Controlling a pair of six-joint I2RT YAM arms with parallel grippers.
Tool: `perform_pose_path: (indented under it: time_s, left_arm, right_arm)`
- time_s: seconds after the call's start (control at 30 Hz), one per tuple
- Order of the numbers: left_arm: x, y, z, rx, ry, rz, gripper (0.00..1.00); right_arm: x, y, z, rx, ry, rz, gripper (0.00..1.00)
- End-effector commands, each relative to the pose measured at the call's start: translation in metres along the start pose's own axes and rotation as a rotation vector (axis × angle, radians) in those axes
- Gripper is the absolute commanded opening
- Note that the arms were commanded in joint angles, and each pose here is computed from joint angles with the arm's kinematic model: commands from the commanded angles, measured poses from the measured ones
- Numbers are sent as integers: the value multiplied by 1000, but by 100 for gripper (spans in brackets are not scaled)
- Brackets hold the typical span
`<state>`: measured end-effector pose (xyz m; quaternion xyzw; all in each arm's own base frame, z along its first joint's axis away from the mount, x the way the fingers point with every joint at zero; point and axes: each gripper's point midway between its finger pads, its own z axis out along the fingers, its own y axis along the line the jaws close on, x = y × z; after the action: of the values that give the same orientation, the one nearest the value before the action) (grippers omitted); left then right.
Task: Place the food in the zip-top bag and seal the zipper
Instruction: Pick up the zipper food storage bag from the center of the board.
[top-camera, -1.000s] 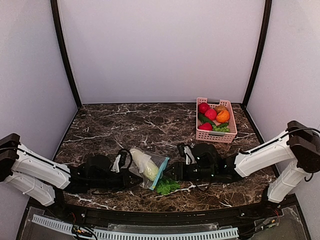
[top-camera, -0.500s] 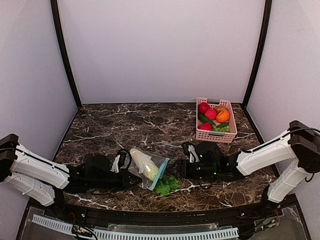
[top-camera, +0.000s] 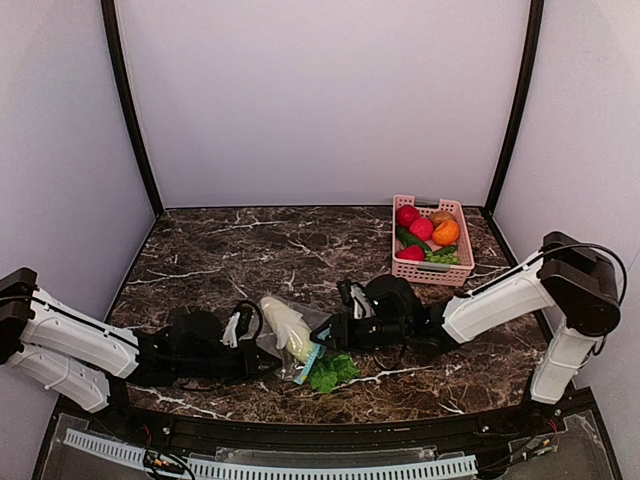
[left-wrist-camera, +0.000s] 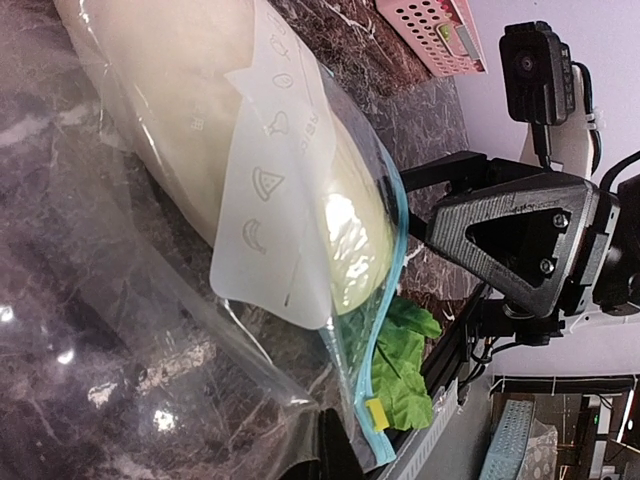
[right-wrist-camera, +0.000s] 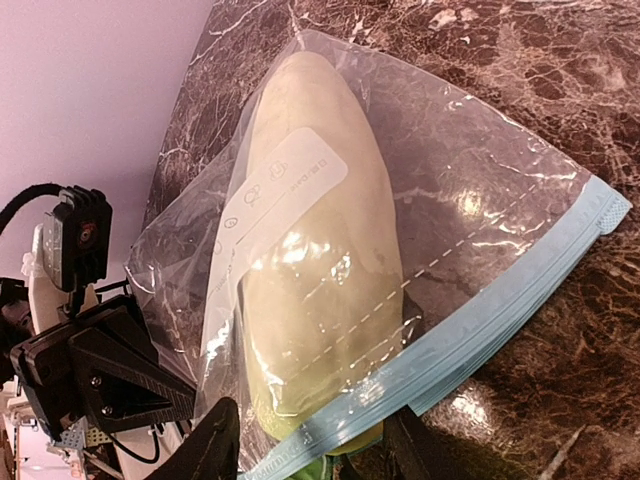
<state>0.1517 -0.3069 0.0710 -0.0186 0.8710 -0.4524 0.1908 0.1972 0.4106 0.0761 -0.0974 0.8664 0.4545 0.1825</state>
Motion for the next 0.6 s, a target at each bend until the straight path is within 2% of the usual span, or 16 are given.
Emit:
perform_pose_path:
  time_s: [0.0, 0.1, 0.23, 0.3, 0.33, 0.37, 0.4, 0.43, 0.47, 0.57]
  left_arm:
    - [2, 8, 0, -37, 4, 21, 1]
    - [2, 9, -1, -40, 1, 22, 1]
    - [2, 7, -2, -47, 6, 45, 1]
    - [1, 7, -4, -80, 22, 85, 11]
    - [-3, -3, -4, -73, 20, 106, 21]
    - [-2, 0, -6, -108, 35, 148, 27]
    - [-8, -12, -7, -102, 28, 175, 40]
    - [-9, -9, -10, -141, 41, 225, 45]
    - [-15, -24, -12, -127, 32, 251, 54]
    - [-32, -33, -26, -189, -10, 363, 64]
  right_arm:
    - [-6, 15, 10, -68, 7, 3, 45]
    - [-8, 22, 12, -91, 9, 13, 35]
    - [-14, 29, 6, -86, -7, 33, 8]
    - [-19, 32, 0, -54, -19, 42, 0]
    - [-23, 33, -3, -34, -33, 46, 0]
    - [-26, 36, -7, -22, -40, 47, 0]
    - [-30, 37, -11, 3, -49, 50, 0]
    - [-35, 38, -16, 28, -67, 50, 0]
    - [-39, 40, -20, 52, -83, 50, 0]
    - [-51, 44, -37, 114, -135, 57, 0]
